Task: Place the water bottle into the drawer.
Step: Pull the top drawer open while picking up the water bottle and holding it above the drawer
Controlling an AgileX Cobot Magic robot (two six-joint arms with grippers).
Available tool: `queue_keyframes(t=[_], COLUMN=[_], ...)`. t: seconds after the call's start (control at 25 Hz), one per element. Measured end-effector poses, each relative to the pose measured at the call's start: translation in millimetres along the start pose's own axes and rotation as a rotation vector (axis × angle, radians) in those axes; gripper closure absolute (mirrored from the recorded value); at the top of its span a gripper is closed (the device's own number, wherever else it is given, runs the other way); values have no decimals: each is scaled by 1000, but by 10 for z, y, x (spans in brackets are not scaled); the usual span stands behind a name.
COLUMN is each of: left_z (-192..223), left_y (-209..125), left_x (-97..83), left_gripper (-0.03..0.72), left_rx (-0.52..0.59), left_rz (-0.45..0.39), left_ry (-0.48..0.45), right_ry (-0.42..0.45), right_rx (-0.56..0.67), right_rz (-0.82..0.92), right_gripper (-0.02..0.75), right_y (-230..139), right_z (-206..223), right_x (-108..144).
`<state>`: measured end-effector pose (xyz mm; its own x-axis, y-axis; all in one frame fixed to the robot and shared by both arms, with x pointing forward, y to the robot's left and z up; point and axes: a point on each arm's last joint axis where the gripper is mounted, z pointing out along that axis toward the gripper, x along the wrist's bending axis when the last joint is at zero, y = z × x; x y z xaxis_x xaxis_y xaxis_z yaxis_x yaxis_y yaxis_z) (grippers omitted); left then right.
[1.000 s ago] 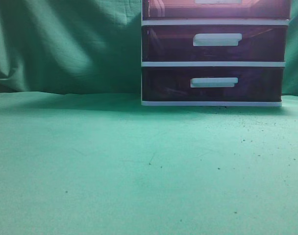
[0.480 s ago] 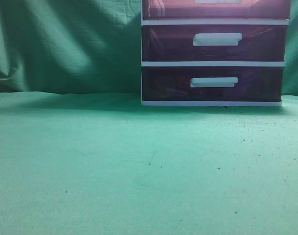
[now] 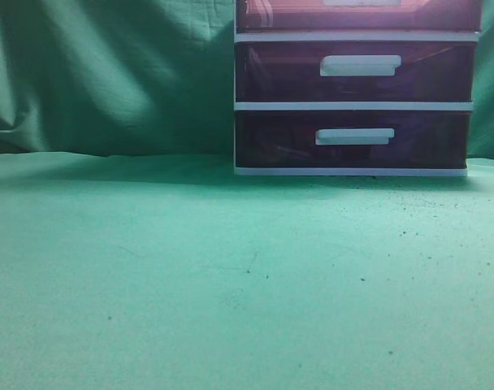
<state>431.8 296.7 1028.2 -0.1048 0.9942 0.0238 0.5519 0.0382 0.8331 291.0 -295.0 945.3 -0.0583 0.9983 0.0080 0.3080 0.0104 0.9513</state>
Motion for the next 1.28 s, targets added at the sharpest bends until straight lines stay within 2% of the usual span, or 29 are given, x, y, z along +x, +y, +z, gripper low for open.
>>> queue_keyframes(t=[0.2,0.4,0.72,0.76,0.8,0.96,1.08,1.2,1.28], left_z=[252,595,1093,1139,1177,1225,1235,1203,1107], left_y=[181,244,181,185,186,198,201,228,316], left_x=[-21,-38,-151,-160,-166,-174,-178,-199,-244], left_gripper=[44,44,44,95,100,309,409,397,397], left_rx=[-8,50,151,154,157,145,144,131,87], left_rz=[-38,-98,-59,-42,-25,63,75,52,33], left_ry=[55,132,124,125,125,121,118,90,26], right_ry=[0,0,0,0,0,0,0,0,0], right_rx=[0,0,0,0,0,0,0,0,0], right_rz=[0,0,0,0,0,0,0,0,0], right_gripper=[738,738,738,738,738,738,738,738,738], right_y=[0,0,0,0,0,0,0,0,0], right_z=[0,0,0,0,0,0,0,0,0], right_x=[0,0,0,0,0,0,0,0,0])
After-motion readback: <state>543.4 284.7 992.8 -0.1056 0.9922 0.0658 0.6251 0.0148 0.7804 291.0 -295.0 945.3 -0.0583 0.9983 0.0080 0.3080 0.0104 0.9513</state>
